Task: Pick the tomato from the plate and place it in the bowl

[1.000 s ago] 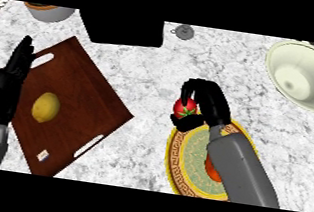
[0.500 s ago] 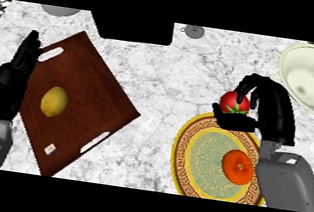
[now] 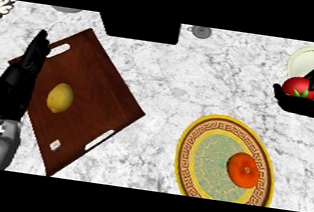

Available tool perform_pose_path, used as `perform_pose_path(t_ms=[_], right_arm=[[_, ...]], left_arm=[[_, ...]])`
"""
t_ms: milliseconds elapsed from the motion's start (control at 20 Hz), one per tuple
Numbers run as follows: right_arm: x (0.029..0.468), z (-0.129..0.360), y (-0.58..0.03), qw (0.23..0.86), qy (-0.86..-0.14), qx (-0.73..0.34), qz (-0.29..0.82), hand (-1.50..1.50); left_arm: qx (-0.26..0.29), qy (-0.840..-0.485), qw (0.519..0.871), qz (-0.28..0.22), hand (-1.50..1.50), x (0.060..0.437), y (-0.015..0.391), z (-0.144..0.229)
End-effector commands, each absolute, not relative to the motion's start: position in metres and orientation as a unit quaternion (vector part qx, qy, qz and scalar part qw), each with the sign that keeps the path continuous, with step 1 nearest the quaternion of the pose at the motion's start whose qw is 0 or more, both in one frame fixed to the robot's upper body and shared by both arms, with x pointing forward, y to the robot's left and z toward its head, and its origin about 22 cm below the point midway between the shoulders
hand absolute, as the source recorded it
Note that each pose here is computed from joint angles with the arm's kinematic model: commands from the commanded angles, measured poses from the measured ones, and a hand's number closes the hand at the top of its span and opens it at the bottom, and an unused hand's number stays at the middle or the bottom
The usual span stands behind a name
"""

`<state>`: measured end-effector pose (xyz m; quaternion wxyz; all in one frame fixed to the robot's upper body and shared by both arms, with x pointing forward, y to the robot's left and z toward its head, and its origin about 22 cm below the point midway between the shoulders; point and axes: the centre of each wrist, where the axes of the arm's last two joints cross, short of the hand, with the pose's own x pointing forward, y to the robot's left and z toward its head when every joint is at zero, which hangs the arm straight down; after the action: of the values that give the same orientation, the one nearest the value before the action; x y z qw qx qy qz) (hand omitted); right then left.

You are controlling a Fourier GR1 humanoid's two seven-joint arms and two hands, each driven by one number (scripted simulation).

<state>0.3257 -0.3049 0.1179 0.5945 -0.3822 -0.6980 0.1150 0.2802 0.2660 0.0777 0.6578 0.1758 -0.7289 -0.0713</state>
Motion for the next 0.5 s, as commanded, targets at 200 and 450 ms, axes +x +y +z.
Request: perform_pose_path(t_ms=[200,450], right_arm=[[0.349,0.094,-0.399,0.562,-0.678,-0.464,0.097,1.5],[0.362,0.1,-0.429,0.533,-0.623,-0.559,0.124,1.5]], left_arm=[[0.174,-0.733,0.654,-0.072,0.0,0.283,0.264,0.074],[0.162,-0.738,0.649,-0.088,0.0,0.289,0.257,0.077]])
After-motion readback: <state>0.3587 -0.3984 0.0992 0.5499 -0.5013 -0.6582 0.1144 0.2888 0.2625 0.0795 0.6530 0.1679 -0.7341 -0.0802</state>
